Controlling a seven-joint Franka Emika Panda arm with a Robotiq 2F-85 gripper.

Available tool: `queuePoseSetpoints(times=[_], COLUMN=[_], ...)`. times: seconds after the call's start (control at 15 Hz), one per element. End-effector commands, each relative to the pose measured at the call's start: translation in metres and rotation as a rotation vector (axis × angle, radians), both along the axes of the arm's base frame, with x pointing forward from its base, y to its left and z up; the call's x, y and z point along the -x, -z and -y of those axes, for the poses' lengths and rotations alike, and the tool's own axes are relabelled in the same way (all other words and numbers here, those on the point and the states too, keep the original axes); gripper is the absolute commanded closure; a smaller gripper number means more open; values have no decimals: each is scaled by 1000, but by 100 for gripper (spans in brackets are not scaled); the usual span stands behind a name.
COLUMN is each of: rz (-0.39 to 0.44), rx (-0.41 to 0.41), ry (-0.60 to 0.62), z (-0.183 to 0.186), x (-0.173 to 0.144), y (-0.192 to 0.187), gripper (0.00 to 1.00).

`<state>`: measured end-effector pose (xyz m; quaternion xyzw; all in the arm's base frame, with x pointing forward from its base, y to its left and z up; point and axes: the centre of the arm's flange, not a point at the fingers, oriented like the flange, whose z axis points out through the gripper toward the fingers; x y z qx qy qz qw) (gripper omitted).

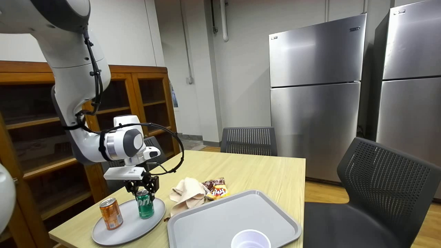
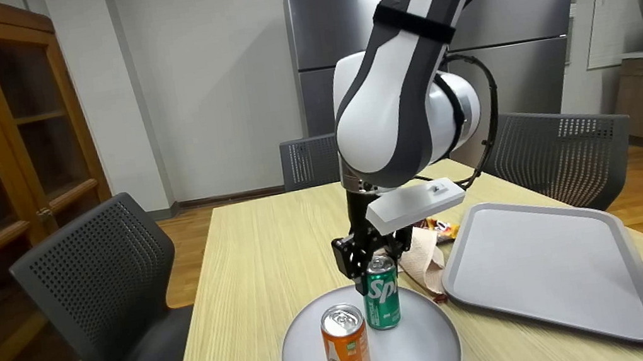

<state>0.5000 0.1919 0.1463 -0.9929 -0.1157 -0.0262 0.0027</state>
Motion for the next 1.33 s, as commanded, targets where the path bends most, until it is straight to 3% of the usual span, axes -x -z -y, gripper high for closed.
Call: queuePoseSetpoints(times=[0.0, 0.67, 1.27], rz=[-12, 49, 108], rx=[6, -19, 1], ry=[6, 25, 115], z=[-6, 12, 59], x=[-5, -8, -21], y=[0, -36, -61], gripper=[62, 62, 62])
